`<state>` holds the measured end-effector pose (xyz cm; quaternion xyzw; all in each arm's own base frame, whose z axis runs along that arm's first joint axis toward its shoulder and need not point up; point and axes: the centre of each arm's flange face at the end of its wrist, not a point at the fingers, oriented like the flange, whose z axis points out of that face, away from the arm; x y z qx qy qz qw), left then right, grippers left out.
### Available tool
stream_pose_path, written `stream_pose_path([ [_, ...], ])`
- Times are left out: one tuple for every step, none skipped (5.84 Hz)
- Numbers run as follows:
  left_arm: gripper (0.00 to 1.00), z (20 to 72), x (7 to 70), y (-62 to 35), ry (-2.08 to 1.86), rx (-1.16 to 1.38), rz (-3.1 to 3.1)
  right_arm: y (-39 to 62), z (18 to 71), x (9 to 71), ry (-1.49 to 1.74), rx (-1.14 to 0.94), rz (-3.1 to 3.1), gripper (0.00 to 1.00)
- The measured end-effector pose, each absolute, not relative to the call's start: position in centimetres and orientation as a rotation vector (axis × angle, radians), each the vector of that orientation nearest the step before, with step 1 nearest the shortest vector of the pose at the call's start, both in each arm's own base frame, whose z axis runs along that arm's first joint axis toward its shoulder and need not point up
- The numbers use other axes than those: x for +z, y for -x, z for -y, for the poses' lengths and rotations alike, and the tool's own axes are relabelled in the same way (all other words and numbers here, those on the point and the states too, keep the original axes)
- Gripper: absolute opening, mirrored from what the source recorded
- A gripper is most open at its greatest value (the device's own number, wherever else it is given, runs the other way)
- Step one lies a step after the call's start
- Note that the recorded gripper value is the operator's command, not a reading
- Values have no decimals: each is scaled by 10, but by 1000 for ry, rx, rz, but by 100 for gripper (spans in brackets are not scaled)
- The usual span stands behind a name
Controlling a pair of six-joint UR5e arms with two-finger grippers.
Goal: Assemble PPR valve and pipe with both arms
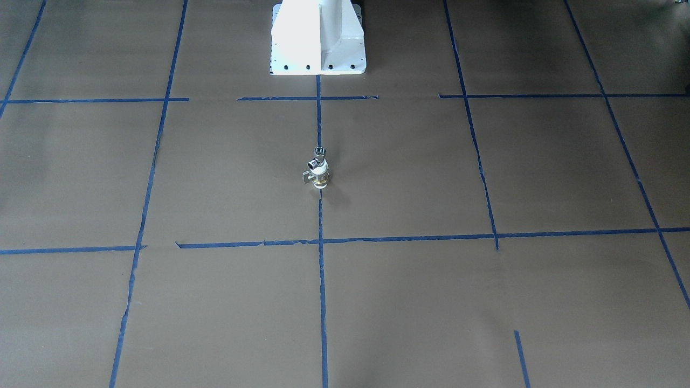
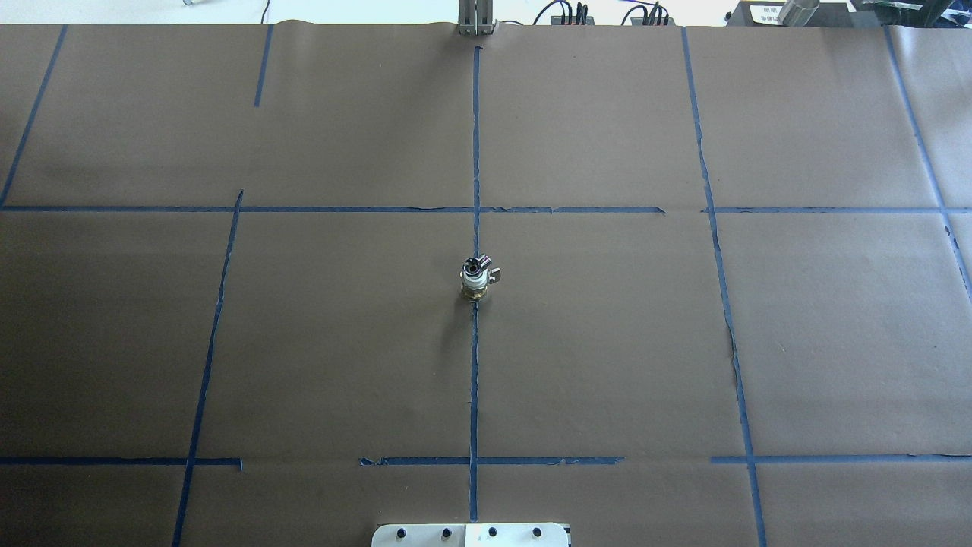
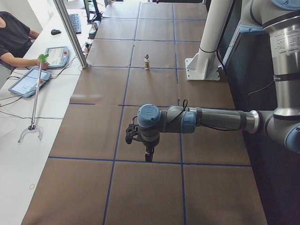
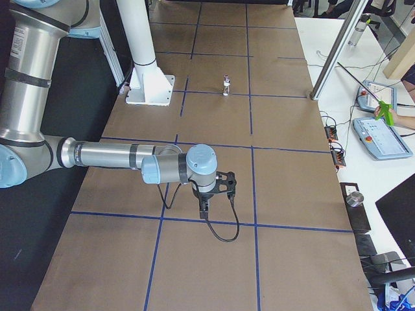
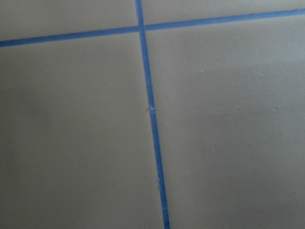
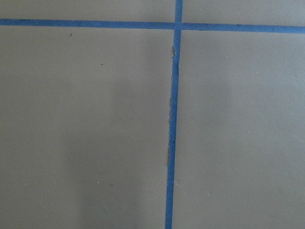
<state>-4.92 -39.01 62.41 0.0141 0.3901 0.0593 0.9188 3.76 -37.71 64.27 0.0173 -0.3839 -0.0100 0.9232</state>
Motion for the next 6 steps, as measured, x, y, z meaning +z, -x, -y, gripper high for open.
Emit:
stream_pose_path([
  [100, 385, 621, 49, -36, 129, -793, -38, 374, 646, -28, -19, 789, 100],
  [100, 379, 619, 49, -40, 133, -789, -38, 373, 641, -34, -19, 804, 100],
  [100, 380, 619, 49, -42, 135, -789, -39, 375, 631, -47, -18, 825, 100],
  [100, 385, 619, 49, -45, 137, -787, -40, 377, 625, -55, -19, 837, 100],
  [100, 388, 619, 48, -42, 137, -786, -37, 380, 621, -60, -27, 840, 100],
  [100, 386, 619, 48, -37, 136, -786, -36, 384, 620, -66, -33, 835, 100],
])
